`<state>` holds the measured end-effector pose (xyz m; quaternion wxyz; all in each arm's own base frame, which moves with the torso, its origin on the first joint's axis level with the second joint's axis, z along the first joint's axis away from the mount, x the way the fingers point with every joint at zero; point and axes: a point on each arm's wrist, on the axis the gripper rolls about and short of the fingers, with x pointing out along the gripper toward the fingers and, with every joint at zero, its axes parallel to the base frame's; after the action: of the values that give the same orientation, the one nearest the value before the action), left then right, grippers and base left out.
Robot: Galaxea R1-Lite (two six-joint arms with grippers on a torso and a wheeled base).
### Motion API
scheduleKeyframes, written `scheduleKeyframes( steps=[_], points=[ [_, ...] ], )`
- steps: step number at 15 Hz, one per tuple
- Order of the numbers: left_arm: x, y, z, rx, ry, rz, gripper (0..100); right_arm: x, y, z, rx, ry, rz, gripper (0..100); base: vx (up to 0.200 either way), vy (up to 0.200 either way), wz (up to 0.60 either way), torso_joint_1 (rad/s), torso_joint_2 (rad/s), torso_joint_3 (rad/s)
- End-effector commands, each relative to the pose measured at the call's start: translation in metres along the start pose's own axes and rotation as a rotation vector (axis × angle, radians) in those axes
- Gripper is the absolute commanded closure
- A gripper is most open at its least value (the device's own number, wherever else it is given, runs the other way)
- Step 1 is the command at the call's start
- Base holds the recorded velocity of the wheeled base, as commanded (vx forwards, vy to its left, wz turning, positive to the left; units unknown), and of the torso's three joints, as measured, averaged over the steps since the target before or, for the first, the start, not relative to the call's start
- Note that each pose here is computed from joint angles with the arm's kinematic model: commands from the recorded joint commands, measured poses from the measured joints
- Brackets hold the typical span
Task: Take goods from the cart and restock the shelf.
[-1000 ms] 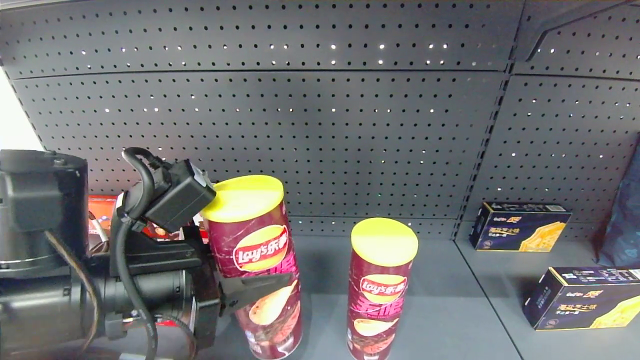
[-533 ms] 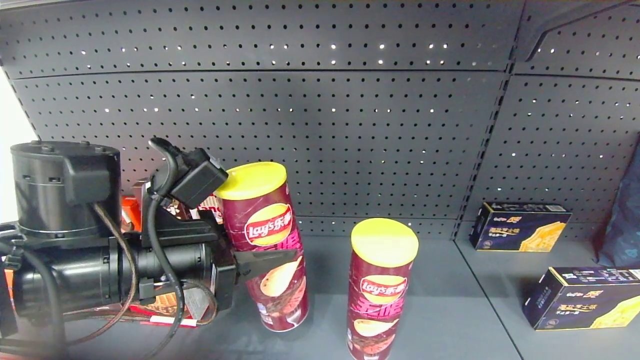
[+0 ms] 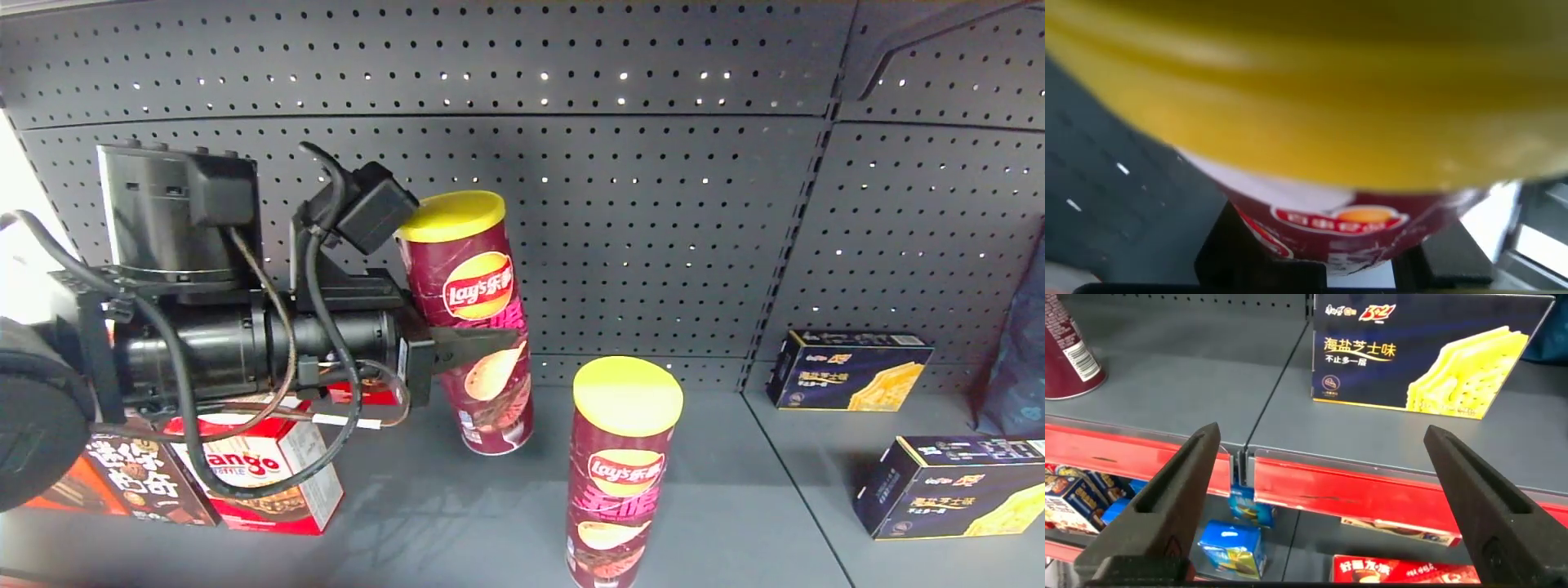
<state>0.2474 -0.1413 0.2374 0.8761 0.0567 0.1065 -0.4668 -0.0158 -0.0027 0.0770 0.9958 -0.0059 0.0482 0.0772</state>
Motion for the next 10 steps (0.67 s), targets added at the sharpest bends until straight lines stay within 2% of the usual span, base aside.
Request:
scheduleKeyframes(
  steps=[1, 2, 5, 7, 9, 10],
  points=[
    [0.02, 0.018, -0.007, 0.007, 0.041, 0.001, 100, 0.0, 0.0, 0.0, -0.001, 0.006, 0.0, 0, 0.0, 0.0, 0.0, 0.0, 0.0, 0.0],
    [0.03, 0.024, -0.012, 0.028, 0.056, -0.029, 100, 0.0, 0.0, 0.0, -0.001, 0.006, 0.0, 0, 0.0, 0.0, 0.0, 0.0, 0.0, 0.0],
    [0.056, 0.035, -0.031, 0.028, 0.109, -0.065, 100, 0.0, 0.0, 0.0, -0.001, 0.006, 0.0, 0, 0.0, 0.0, 0.0, 0.0, 0.0, 0.0],
    [0.069, 0.039, -0.035, 0.035, 0.115, -0.073, 100, 0.0, 0.0, 0.0, -0.001, 0.004, 0.0, 0, 0.0, 0.0, 0.0, 0.0, 0.0, 0.0],
    [0.082, 0.045, -0.04, 0.062, 0.126, -0.08, 100, 0.0, 0.0, 0.0, -0.001, 0.006, 0.0, 0, 0.0, 0.0, 0.0, 0.0, 0.0, 0.0],
    [0.087, 0.048, -0.042, 0.065, 0.127, -0.08, 100, 0.0, 0.0, 0.0, -0.001, 0.006, 0.0, 0, 0.0, 0.0, 0.0, 0.0, 0.0, 0.0]
  ],
)
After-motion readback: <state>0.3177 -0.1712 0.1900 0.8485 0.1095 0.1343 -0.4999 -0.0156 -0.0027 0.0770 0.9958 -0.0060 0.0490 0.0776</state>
